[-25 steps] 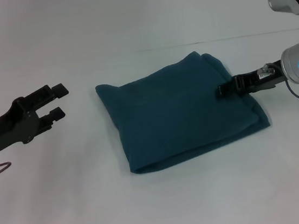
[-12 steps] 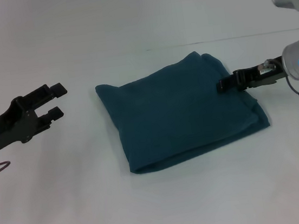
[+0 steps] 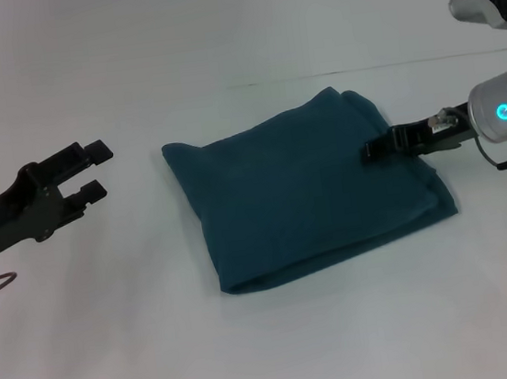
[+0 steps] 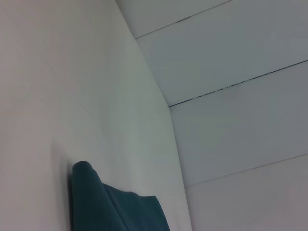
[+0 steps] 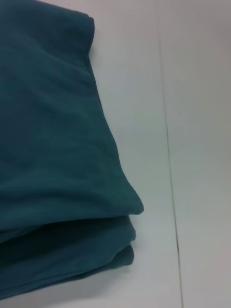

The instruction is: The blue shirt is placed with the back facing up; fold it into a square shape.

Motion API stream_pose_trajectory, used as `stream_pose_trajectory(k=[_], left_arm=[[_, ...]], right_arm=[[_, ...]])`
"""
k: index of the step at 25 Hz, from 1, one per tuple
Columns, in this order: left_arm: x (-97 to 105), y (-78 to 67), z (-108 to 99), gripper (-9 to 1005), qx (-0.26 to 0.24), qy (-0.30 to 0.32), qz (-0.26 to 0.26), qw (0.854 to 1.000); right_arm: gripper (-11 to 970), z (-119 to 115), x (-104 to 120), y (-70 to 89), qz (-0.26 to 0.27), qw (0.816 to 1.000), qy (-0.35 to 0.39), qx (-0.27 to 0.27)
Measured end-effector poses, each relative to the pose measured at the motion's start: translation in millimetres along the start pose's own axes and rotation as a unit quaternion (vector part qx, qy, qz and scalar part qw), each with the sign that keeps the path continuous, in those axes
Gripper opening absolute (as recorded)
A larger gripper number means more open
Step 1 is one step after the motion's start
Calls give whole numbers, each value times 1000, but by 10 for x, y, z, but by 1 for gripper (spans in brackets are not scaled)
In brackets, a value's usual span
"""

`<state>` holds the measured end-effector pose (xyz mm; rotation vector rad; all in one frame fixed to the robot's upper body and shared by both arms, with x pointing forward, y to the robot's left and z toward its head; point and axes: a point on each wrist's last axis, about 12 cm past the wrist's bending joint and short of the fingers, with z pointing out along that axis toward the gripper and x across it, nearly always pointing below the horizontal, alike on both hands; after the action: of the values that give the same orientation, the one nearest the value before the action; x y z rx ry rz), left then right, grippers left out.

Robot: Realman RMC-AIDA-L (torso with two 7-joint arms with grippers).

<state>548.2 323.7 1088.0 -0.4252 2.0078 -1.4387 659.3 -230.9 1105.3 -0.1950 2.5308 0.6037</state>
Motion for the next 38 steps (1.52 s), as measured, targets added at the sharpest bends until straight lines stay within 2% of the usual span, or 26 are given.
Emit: stream_pose_trajectory(k=[6, 9, 12, 15, 18, 21, 23, 27, 38], left_arm=[[10, 0, 7, 785, 1, 1, -1, 1000], [10, -1, 6, 784, 1, 1, -3, 1000], [22, 3, -2, 784, 1, 6, -8, 1000], [78, 22, -14, 783, -3, 21, -17, 1000], [154, 17, 25, 781, -11, 59, -23, 998], [218, -1, 114, 780, -35, 113, -41, 992], [269, -17, 200, 779, -51, 143, -56, 987], [345, -23, 329, 777, -67, 163, -74, 982], [531, 79, 587, 771, -103, 171, -103, 974]], right_arm=[[668, 33, 28, 41, -4, 1000, 5, -3], [669, -43, -36, 15, -7, 1000, 0, -4], [669, -300, -181, -149, 2, 1000, -15, 5], [669, -707, -274, -459, 47, 997, -52, 15], [668, -1041, -175, -721, 103, 992, -75, -22], [668, -1200, -30, -827, 132, 987, -70, -60], [668, -1238, 59, -838, 141, 985, -55, -79], [668, -1276, 144, -829, 149, 983, -33, -100], [669, -1326, 124, -840, 156, 981, -41, -109]])
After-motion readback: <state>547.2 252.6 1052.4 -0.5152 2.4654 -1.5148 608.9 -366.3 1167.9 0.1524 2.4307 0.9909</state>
